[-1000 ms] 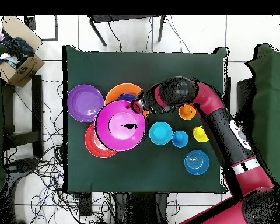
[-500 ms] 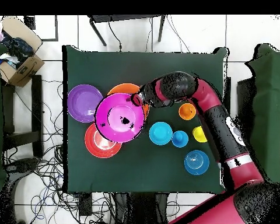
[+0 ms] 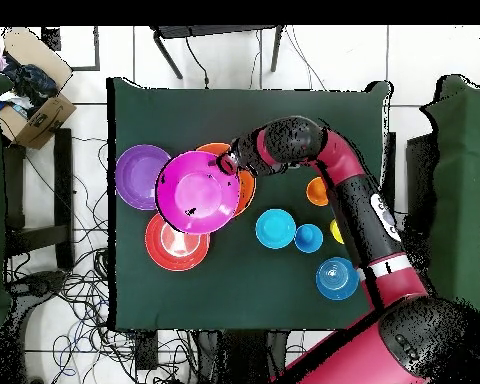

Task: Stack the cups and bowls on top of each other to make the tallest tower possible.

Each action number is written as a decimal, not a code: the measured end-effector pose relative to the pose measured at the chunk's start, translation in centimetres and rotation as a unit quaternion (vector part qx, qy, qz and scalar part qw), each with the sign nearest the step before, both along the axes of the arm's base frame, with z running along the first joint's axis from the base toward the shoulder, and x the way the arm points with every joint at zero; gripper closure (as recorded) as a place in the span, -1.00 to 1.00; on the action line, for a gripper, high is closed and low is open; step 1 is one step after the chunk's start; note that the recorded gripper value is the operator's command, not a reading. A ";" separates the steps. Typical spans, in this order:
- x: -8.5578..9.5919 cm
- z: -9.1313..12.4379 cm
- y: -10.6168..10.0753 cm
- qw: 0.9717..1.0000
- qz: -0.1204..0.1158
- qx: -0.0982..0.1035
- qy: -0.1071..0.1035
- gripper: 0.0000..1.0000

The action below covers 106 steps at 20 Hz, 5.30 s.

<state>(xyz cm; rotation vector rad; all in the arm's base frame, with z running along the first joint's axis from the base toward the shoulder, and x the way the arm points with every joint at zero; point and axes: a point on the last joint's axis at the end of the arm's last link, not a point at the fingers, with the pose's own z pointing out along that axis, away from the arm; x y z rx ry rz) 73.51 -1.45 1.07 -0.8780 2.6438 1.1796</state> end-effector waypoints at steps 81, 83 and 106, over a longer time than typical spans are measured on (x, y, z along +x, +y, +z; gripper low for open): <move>0.6 0.5 -5.4 0.987 0.095 -0.130 0.012 1.00; 0.3 0.4 -5.6 0.986 0.098 -0.131 0.017 1.00; -2.8 0.1 -3.3 0.983 0.136 -0.121 0.037 1.00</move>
